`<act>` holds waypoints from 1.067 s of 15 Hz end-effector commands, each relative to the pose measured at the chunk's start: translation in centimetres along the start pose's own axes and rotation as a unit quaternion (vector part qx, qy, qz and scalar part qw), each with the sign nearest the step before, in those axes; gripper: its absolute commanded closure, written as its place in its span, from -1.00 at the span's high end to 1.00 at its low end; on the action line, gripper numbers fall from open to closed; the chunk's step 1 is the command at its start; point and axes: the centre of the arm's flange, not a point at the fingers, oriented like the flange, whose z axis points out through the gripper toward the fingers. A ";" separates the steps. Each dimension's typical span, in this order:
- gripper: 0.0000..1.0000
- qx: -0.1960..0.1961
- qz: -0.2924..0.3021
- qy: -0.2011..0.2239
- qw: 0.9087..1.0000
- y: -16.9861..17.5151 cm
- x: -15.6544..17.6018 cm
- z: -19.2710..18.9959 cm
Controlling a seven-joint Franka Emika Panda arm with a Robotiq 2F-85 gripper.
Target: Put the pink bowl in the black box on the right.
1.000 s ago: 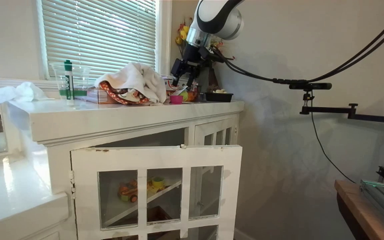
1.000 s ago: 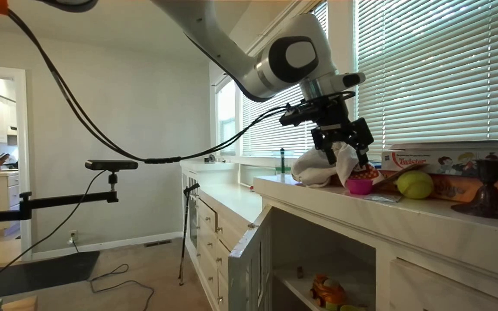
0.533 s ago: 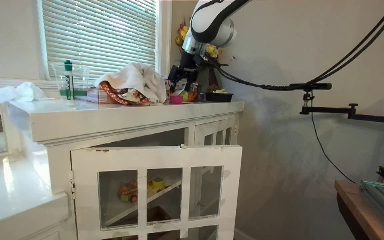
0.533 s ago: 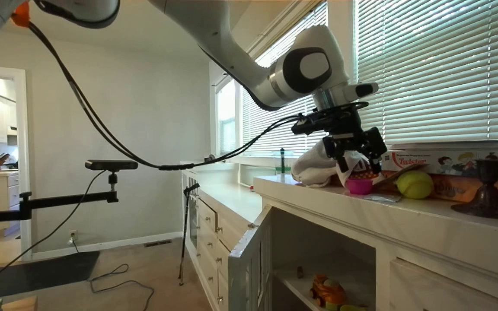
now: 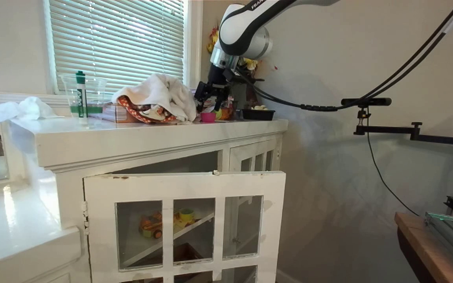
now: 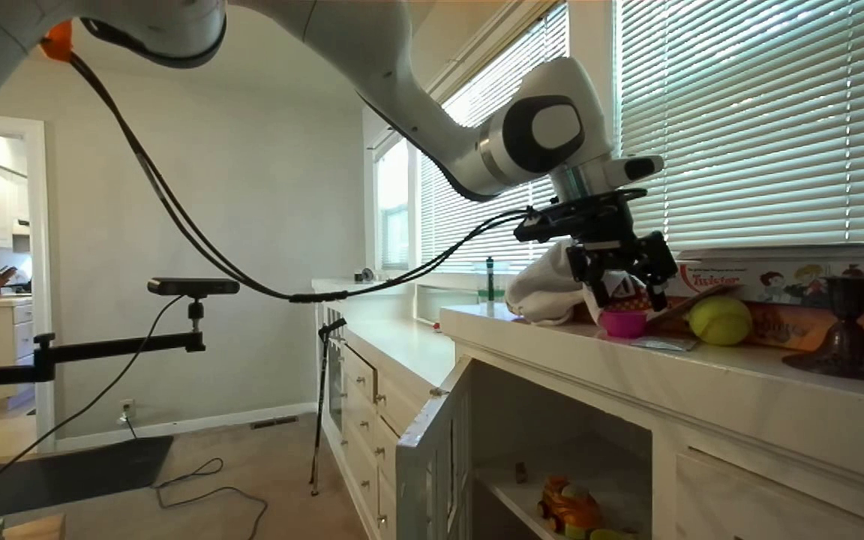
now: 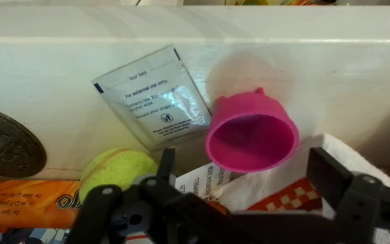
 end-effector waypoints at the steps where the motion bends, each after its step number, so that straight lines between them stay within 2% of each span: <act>1: 1.00 0.004 0.011 -0.011 1.000 -0.4 1.1 0.8; 15: 1.00 0.004 0.015 -0.022 1.000 -1.2 -0.2 0.9; 16: 0.50 0.004 0.016 -0.022 1.000 -1.1 -0.1 0.9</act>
